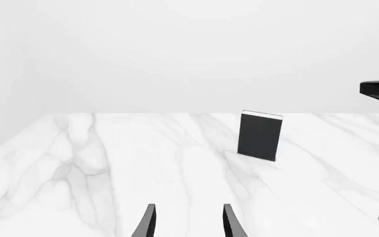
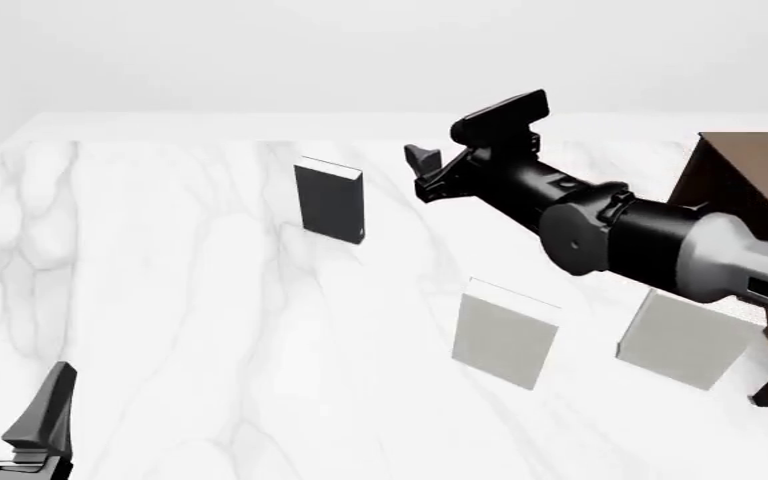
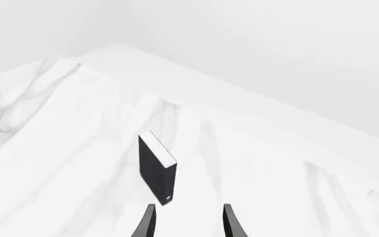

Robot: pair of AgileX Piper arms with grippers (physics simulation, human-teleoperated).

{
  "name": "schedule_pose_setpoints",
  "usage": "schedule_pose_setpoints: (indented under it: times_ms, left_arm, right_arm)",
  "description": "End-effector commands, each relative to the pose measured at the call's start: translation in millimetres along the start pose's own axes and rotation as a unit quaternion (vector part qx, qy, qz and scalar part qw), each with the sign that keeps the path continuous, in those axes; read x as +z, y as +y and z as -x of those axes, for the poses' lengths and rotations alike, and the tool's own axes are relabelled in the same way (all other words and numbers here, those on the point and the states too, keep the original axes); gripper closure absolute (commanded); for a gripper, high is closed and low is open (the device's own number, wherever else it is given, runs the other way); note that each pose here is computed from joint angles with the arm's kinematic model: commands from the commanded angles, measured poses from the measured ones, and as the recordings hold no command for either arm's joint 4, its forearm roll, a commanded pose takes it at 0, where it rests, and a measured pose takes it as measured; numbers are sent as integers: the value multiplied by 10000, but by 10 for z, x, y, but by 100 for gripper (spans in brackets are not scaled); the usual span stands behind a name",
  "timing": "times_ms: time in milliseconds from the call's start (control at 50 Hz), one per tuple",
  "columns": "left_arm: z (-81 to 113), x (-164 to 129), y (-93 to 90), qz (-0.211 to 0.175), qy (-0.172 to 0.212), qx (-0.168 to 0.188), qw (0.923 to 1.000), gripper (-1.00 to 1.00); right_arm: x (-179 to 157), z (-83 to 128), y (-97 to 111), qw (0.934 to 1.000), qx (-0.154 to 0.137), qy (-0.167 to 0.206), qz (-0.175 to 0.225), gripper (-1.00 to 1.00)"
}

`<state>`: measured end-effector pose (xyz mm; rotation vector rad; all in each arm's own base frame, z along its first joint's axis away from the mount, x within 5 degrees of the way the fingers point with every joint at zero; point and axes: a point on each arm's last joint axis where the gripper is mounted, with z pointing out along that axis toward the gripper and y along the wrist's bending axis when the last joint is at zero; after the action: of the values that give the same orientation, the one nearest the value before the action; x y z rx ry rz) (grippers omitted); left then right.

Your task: Pick up the book on the left and place it on top of the shelf.

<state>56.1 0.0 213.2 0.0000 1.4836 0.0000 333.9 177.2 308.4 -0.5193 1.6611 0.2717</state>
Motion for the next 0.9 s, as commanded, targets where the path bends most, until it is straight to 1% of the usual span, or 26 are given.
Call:
schedule_pose_setpoints:
  times_ms: [20, 120, 400, 660, 720, 900]
  left_arm:
    - [0, 0, 0, 0, 0, 0, 10000, -100]
    - [0, 0, 0, 0, 0, 0, 10000, -100]
    - [0, 0, 0, 0, 0, 0, 10000, -100]
    - [0, 0, 0, 0, 0, 0, 10000, -100]
    - [0, 0, 0, 0, 0, 0, 10000, -100]
    - [0, 0, 0, 0, 0, 0, 10000, -100]
  right_arm:
    - [183, -50, 63, 10000, 52, -23, 69, -100]
    - [266, -78, 116, 9999, 35, 13, 132, -100]
    - [458, -134, 100, 9999, 41, 33, 102, -100]
    - [631, -230, 159, 9998, 93, 56, 154, -100]
    - [668, -260, 193, 9998, 47, 96, 192, -100]
    - [815, -338, 196, 9997, 76, 134, 184, -100]
